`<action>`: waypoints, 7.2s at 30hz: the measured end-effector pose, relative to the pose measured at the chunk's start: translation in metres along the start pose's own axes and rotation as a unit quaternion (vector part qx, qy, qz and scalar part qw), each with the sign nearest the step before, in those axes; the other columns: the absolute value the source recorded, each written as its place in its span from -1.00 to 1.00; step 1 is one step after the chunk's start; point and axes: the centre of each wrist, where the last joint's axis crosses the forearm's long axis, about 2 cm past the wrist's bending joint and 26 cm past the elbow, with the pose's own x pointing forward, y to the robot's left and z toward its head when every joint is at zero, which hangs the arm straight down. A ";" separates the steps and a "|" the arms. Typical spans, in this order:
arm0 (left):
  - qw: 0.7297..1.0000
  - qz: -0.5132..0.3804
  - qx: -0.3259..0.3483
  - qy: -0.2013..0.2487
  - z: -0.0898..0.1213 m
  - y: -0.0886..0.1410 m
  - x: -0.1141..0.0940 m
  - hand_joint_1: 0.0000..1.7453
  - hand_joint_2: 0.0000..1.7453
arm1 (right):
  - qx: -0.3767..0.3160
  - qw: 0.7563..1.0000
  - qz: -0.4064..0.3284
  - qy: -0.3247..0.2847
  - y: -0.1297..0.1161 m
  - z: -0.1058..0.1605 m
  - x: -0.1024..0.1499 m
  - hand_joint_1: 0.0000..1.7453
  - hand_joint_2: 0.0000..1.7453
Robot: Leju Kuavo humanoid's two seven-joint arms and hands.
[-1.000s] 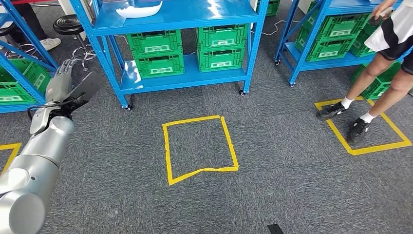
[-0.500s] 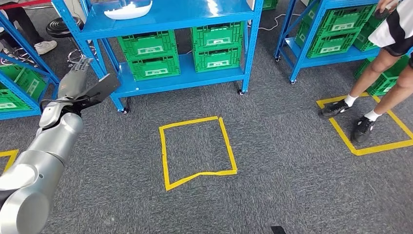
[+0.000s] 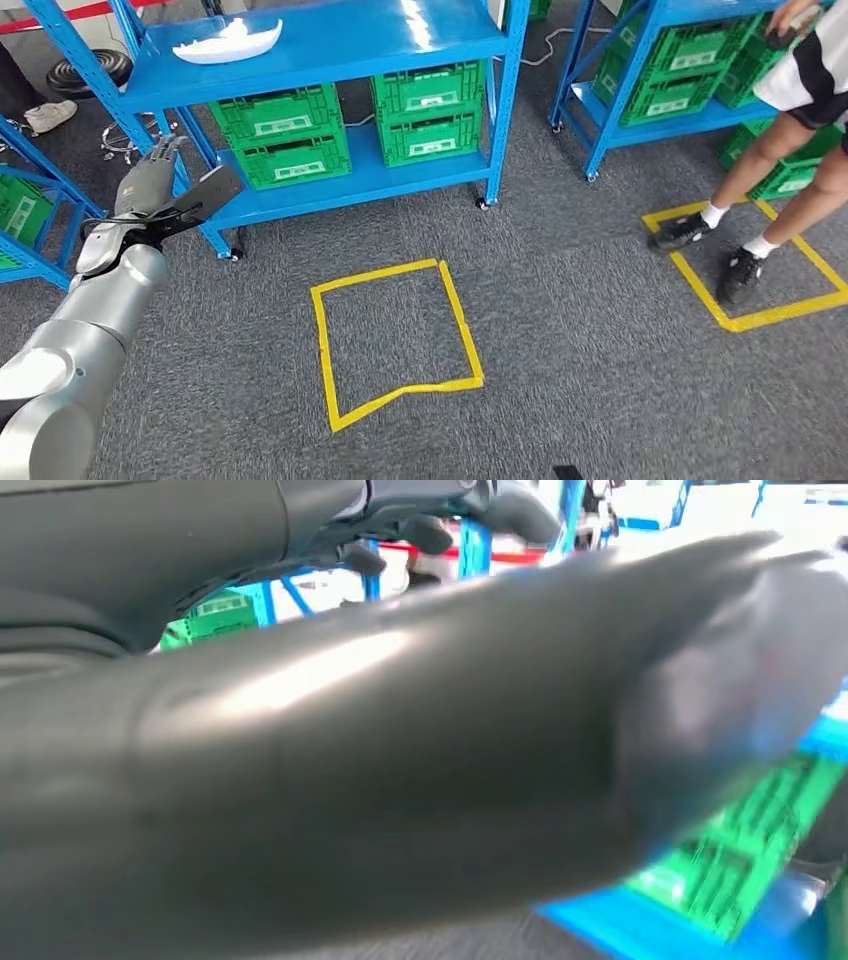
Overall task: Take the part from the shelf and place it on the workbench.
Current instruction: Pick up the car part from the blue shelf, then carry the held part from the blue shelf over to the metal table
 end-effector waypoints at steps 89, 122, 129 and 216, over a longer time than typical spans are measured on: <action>0.988 0.059 -0.140 0.002 0.003 -0.016 0.005 -1.00 1.00 | 0.001 1.000 -0.002 0.008 -0.006 -0.001 -0.001 -1.00 -1.00; 0.969 -0.115 -0.186 0.117 0.027 -0.052 -0.020 -0.96 1.00 | -0.001 1.000 0.014 0.013 -0.006 -0.001 -0.003 -1.00 -1.00; 0.964 -0.141 -0.148 0.170 0.043 -0.067 -0.041 1.00 1.00 | -0.003 0.999 0.027 0.017 -0.006 0.000 0.001 -1.00 -1.00; 0.757 0.575 0.086 -0.298 0.115 0.008 0.045 1.00 1.00 | -0.007 1.000 0.007 0.012 -0.008 -0.002 -0.009 -1.00 -1.00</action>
